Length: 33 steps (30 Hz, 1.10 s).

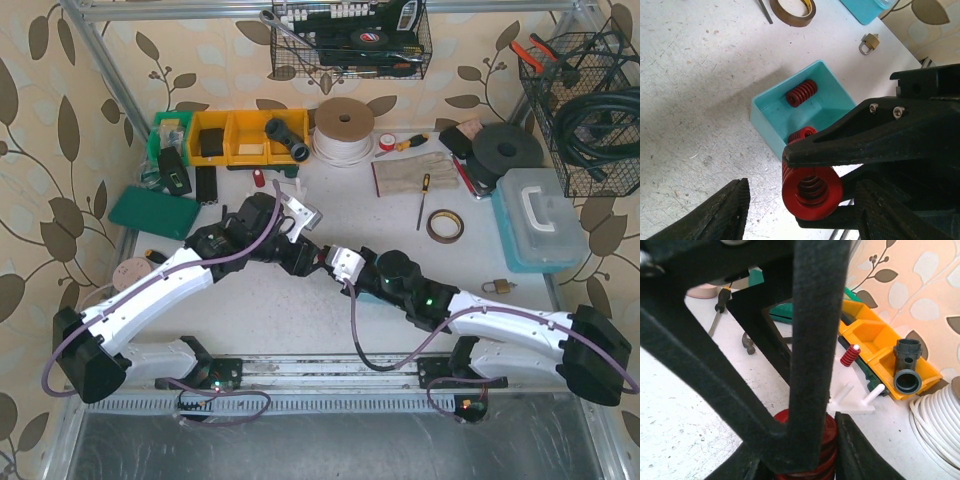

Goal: Install the large spring

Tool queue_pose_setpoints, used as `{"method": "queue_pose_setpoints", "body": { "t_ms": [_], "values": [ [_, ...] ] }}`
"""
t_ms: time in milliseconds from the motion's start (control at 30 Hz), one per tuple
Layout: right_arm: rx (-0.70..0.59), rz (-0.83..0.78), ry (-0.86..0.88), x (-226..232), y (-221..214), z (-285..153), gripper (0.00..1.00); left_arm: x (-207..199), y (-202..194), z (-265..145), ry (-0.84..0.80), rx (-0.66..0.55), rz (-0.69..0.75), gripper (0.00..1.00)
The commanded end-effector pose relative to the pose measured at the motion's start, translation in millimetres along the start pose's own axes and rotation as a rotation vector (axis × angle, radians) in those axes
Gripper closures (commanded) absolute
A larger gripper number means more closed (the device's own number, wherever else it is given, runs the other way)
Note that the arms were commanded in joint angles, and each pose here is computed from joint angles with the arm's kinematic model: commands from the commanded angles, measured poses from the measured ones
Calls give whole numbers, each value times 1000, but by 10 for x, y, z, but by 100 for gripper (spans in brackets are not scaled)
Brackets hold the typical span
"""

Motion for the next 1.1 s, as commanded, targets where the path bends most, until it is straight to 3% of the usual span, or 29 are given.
{"method": "queue_pose_setpoints", "body": {
  "t_ms": [0, 400, 733, 767, 933, 1033, 1067],
  "values": [
    [-67, 7, -48, -89, 222, 20, 100, -131, 142, -42, -48, -45, 37, 39],
    [-72, 40, -72, -85, 224, 56, 100, -58, 146, 163, -48, -25, -12, 47],
    [-31, 36, -75, -70, 146, 49, 98, -55, 182, 87, -9, -33, -26, 95],
    [-19, 37, -79, -82, 150, 47, 91, -46, 190, 71, 4, -34, -29, 99],
    [30, 47, -91, -102, 92, -9, 50, 25, 244, -49, 114, -53, -24, 100],
    [28, 51, -98, -117, 87, -86, 38, 62, 329, -144, 164, -75, -21, 100],
    [33, 52, -98, -126, 91, -106, 29, 72, 381, -194, 175, -91, -22, 100]
  ]
}}
Point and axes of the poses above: each gripper's point midway between its finger pads, its own z axis out along the fingers, its own x axis along the line the jaws close on, y = z × x, the point moved 6 cm from there along -z, back along the fingers, and after that the axes turned 4 degrees about -z, right-handed, at the moved point
